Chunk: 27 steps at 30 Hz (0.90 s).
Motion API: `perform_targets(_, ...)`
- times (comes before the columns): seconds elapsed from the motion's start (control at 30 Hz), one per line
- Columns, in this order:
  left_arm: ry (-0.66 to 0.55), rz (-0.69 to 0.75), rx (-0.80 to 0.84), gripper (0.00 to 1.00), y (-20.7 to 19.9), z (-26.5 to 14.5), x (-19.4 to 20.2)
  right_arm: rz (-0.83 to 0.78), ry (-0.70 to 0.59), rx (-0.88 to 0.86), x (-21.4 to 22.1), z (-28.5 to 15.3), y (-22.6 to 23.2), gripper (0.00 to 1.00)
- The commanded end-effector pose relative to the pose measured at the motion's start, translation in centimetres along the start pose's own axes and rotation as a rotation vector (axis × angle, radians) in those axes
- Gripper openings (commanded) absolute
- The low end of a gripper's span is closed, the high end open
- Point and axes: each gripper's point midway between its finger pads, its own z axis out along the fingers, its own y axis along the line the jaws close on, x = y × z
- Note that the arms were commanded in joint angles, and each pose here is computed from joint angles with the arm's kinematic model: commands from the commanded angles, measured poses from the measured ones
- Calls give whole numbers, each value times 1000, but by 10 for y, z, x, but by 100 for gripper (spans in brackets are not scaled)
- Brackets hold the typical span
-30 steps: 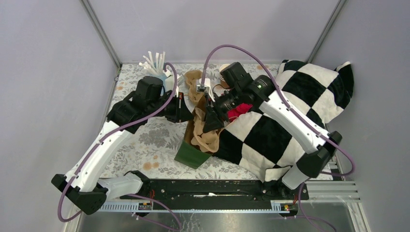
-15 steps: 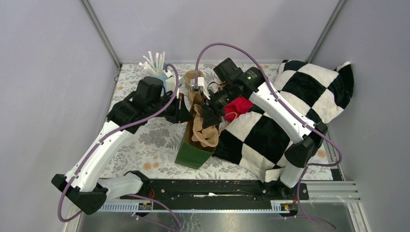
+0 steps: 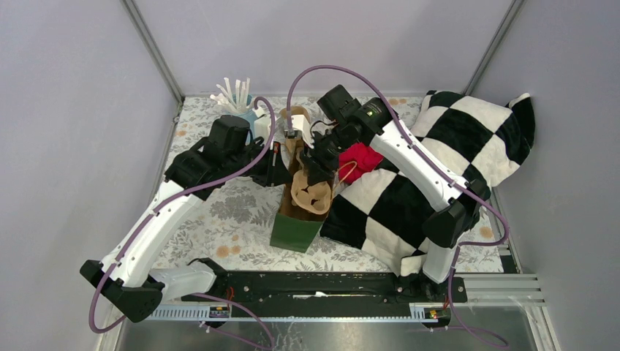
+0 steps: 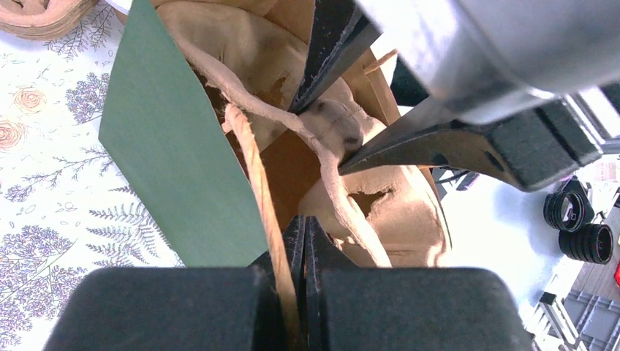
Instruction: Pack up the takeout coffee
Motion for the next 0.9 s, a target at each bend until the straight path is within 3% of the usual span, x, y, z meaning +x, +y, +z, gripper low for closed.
perform_targets(0.0, -31, 41, 19, 0, -7, -5, -11, -1, 14, 88, -2, -7, -16, 41)
perform_targets(0.87, -113, -54, -167, 0, 21, -12, -19, 72, 219, 409, 26, -2, -20, 46)
